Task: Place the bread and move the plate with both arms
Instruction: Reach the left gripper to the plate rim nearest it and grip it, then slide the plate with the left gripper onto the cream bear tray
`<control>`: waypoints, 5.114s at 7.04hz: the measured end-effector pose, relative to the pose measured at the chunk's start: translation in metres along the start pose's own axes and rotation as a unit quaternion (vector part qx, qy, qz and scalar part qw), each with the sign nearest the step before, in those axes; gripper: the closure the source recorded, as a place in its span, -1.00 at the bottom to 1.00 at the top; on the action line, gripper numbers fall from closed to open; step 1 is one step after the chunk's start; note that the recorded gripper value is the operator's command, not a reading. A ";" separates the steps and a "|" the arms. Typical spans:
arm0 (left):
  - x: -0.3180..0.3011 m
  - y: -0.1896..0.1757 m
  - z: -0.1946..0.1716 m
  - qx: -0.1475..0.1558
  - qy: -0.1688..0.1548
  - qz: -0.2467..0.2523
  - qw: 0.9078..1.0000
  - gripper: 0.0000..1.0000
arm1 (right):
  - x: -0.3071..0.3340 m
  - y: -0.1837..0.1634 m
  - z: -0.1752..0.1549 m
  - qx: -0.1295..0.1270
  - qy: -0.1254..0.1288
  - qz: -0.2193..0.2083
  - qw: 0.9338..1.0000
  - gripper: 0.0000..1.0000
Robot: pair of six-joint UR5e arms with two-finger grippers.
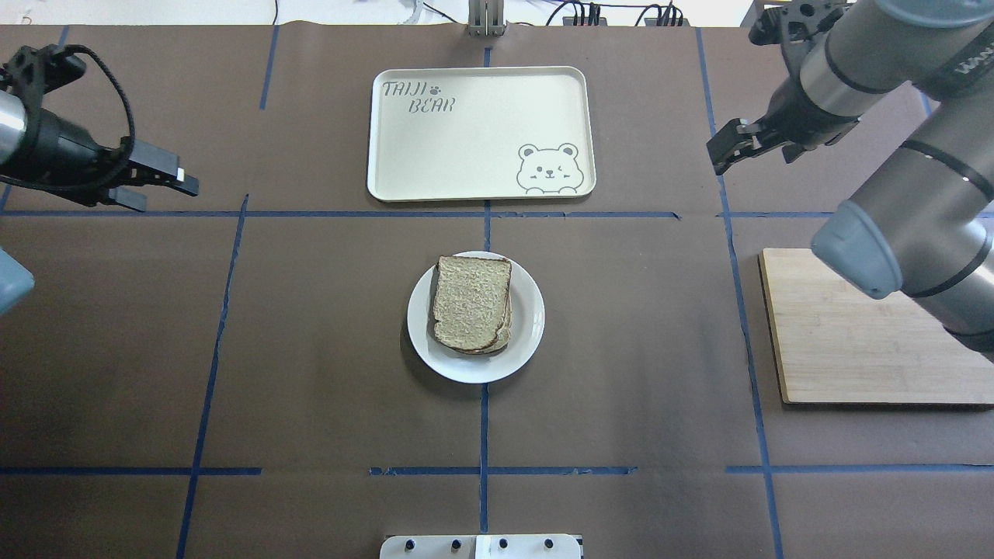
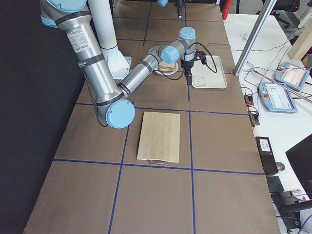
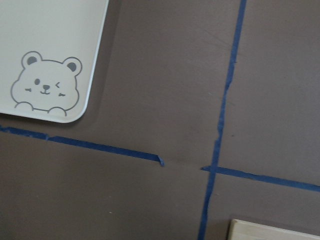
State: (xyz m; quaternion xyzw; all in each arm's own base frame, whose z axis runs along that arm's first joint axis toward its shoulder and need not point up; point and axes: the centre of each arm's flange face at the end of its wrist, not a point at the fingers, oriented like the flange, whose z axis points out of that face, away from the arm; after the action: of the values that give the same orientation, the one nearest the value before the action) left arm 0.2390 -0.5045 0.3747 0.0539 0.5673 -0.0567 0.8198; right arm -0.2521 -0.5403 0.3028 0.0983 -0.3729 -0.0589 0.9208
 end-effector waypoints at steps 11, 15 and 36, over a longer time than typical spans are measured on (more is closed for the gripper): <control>0.154 0.134 0.230 0.011 0.070 -0.093 0.993 -0.06 | 0.114 0.003 -0.006 -0.034 -0.021 0.005 0.999 -1.00; 0.155 0.141 0.239 0.004 0.065 -0.092 0.994 0.00 | 0.114 0.002 -0.007 -0.033 -0.023 0.005 0.999 -1.00; 0.214 0.104 0.184 0.021 0.255 -0.179 0.950 1.00 | 0.133 0.002 -0.020 -0.027 -0.029 0.018 0.999 -1.00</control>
State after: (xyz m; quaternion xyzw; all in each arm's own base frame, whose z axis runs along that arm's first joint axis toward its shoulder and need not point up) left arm 0.4997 -0.4367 0.2408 -0.0189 0.7563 -0.1988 0.6231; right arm -0.1430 -0.5599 0.3793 0.0647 -0.3997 -0.0549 0.9127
